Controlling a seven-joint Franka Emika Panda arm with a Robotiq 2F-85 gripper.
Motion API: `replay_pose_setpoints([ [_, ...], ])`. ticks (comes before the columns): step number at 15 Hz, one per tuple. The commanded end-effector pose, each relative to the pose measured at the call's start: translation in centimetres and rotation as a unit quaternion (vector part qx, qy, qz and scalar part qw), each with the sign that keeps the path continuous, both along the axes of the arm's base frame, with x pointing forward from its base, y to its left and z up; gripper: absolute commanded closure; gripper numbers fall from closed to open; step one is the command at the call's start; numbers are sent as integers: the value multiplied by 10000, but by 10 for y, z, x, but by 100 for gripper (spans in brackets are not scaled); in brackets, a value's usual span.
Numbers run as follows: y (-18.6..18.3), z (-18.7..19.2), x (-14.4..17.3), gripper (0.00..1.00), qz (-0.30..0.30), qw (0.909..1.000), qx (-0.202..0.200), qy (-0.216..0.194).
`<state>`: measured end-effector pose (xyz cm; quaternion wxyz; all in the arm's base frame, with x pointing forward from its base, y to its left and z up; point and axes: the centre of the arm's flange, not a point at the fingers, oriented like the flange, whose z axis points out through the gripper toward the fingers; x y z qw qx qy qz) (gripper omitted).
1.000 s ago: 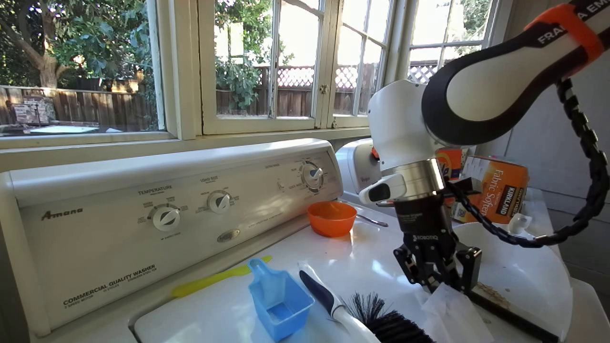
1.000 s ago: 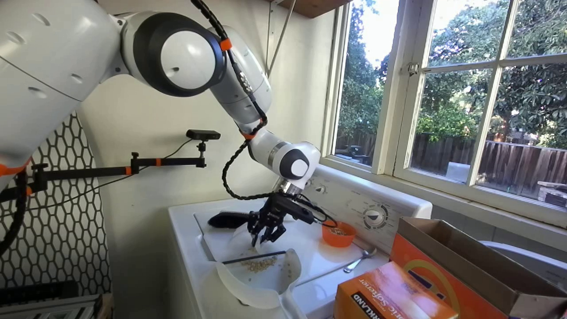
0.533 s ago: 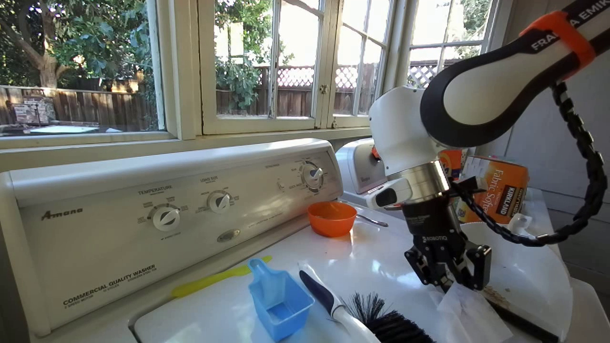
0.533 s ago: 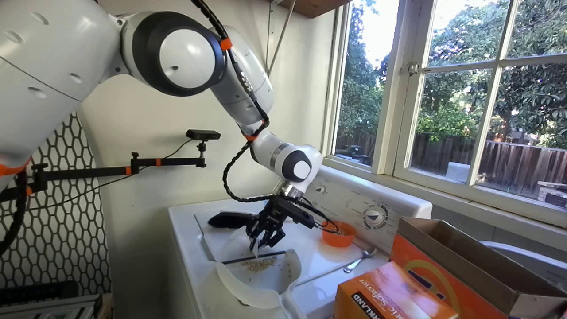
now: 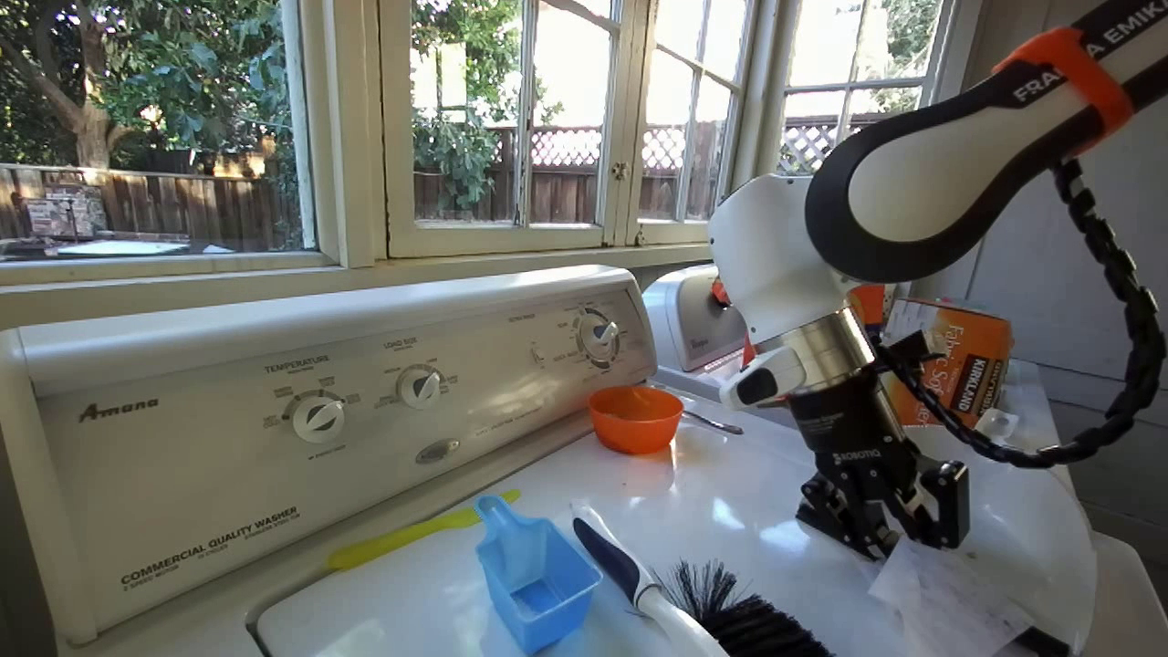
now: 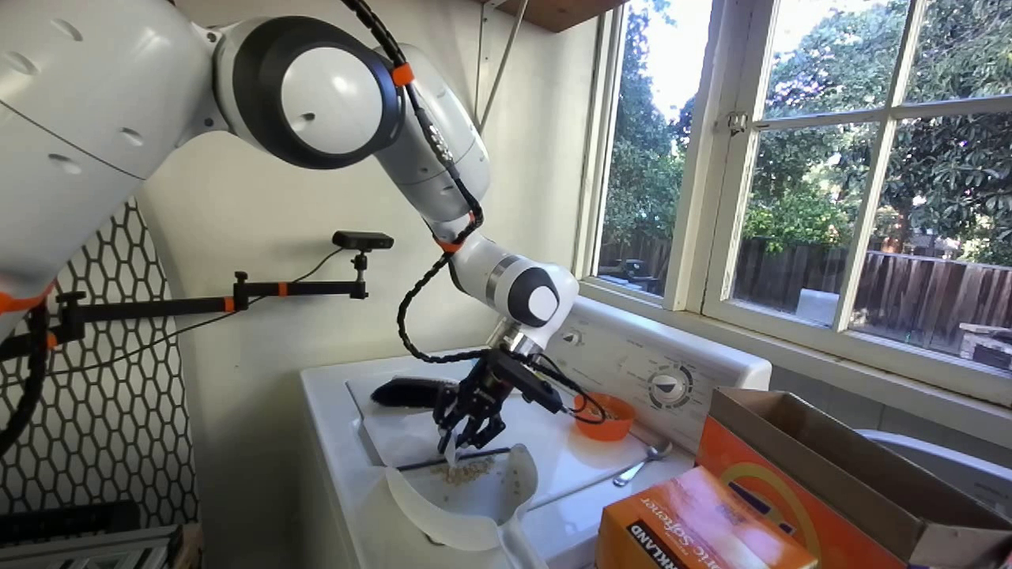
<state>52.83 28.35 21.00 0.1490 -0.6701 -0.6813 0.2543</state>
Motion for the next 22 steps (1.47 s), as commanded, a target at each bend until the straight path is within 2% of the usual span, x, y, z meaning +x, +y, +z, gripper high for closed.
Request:
replay_pose_setpoints([
  [1,-1,18,-1,97,29,9999,146,-29],
  [4,9,41,3,97,109,9978,641,-139],
  [6,15,52,5,97,184,9964,804,-212],
  [9,21,53,10,97,232,9958,820,-323],
  [15,33,29,19,97,105,9951,834,-529],
  [22,33,6,13,97,153,9960,842,-257],
])
